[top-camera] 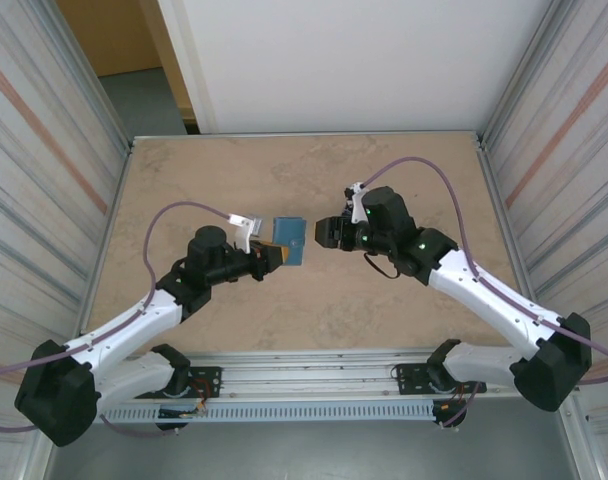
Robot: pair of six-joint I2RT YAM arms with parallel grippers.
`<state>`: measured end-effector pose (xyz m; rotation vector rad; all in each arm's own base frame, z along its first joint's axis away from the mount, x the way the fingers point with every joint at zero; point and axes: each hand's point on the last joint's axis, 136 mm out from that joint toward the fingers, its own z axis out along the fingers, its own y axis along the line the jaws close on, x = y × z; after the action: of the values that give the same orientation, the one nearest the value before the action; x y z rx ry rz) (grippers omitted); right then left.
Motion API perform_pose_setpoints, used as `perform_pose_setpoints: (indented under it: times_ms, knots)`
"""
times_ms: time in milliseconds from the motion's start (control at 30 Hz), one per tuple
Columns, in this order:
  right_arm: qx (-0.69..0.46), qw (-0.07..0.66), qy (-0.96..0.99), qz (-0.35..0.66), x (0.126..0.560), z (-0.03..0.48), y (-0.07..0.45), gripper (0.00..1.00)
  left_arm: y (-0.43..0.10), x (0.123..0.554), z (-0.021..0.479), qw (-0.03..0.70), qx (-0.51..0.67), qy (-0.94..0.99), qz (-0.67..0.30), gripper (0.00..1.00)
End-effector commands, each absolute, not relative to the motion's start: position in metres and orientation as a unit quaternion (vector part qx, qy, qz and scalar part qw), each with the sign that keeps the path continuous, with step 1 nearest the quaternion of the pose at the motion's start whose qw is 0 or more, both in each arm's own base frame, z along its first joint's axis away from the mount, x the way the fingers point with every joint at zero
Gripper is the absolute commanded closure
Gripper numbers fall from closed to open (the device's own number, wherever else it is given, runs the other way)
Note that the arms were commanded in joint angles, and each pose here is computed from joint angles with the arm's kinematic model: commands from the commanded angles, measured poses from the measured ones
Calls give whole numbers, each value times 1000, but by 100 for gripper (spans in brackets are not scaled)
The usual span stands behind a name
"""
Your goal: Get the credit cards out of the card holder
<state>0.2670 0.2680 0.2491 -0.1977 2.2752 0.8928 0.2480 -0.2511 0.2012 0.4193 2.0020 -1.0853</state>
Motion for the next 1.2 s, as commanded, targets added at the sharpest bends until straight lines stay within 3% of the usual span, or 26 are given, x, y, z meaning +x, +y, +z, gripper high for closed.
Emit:
perform_pose_setpoints:
  times_ms: [0, 600, 1167]
  knots:
    - [-41, 344, 885, 312, 273, 250, 270, 43, -245, 259, 203, 433, 164, 791, -400, 99]
    - [-75, 299, 904, 296, 270, 227, 328, 60, -254, 274, 205, 440, 155, 786, -406, 99]
    - [-84, 277, 906, 309, 275, 212, 348, 63, -260, 271, 206, 430, 157, 781, -425, 100]
